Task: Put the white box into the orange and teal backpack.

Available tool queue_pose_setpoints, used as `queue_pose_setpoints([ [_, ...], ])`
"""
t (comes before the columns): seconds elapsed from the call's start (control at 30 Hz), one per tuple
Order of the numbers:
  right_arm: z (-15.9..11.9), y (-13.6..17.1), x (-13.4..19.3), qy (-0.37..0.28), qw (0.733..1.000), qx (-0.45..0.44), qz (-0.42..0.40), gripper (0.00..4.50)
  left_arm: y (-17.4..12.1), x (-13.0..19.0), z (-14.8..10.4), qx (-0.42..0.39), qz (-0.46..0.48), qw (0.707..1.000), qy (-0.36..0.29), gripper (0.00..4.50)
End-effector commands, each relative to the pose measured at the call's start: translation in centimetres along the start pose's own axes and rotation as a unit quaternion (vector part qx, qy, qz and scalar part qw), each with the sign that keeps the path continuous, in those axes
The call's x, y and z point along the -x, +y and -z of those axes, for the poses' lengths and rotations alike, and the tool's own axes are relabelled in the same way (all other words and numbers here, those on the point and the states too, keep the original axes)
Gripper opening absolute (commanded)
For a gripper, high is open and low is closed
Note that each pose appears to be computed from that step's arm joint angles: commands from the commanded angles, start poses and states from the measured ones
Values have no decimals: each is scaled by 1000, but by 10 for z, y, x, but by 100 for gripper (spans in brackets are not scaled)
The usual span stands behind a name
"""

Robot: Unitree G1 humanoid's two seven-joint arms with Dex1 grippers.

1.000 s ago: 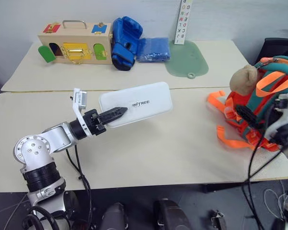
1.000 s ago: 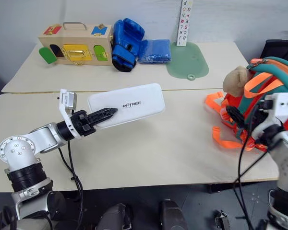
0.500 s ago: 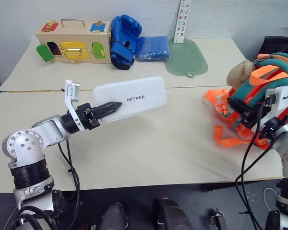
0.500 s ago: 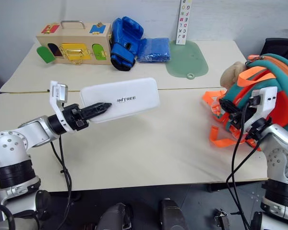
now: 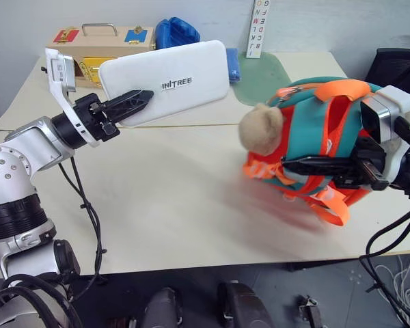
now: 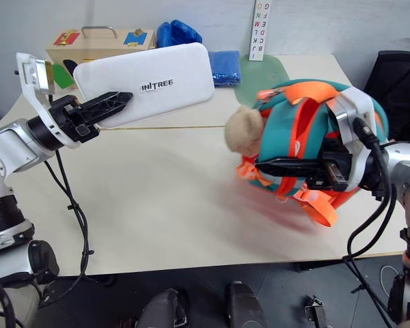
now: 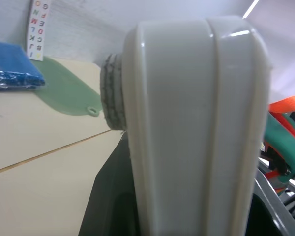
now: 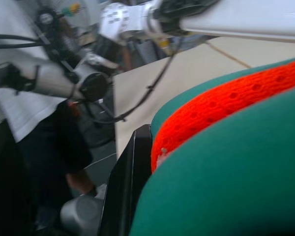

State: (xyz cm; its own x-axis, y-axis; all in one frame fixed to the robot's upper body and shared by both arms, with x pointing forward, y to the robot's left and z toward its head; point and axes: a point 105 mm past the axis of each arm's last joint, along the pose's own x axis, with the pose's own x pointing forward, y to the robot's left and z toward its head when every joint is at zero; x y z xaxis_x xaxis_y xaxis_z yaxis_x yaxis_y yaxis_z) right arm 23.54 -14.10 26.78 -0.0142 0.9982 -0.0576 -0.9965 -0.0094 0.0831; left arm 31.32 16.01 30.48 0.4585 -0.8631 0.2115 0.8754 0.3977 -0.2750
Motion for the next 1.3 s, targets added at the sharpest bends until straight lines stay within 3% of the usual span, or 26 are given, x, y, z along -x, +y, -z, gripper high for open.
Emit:
queue_pose_setpoints([
  [0.03,6,15,0,31,999,3,-42,1,-31,-5,-14,-59,69,996,-7,127],
  [0.2,5,16,9,31,998,-11,-49,1,-35,-15,0,-98,98,990,36,127],
  [0.4,9,17,14,39,998,-21,-51,1,-13,-34,19,-156,105,979,82,127],
  [0.63,0,25,23,38,997,-29,-54,1,-5,-47,2,-200,149,963,101,127],
  [0.93,-1,24,22,28,999,-18,-35,1,8,-49,30,-276,187,919,210,127],
  [1.13,-4,19,13,13,999,-2,-32,1,-4,-105,54,-283,227,914,183,127],
  [1.3,0,9,2,3,1000,14,-17,1,-14,-159,89,-245,229,926,170,127],
])
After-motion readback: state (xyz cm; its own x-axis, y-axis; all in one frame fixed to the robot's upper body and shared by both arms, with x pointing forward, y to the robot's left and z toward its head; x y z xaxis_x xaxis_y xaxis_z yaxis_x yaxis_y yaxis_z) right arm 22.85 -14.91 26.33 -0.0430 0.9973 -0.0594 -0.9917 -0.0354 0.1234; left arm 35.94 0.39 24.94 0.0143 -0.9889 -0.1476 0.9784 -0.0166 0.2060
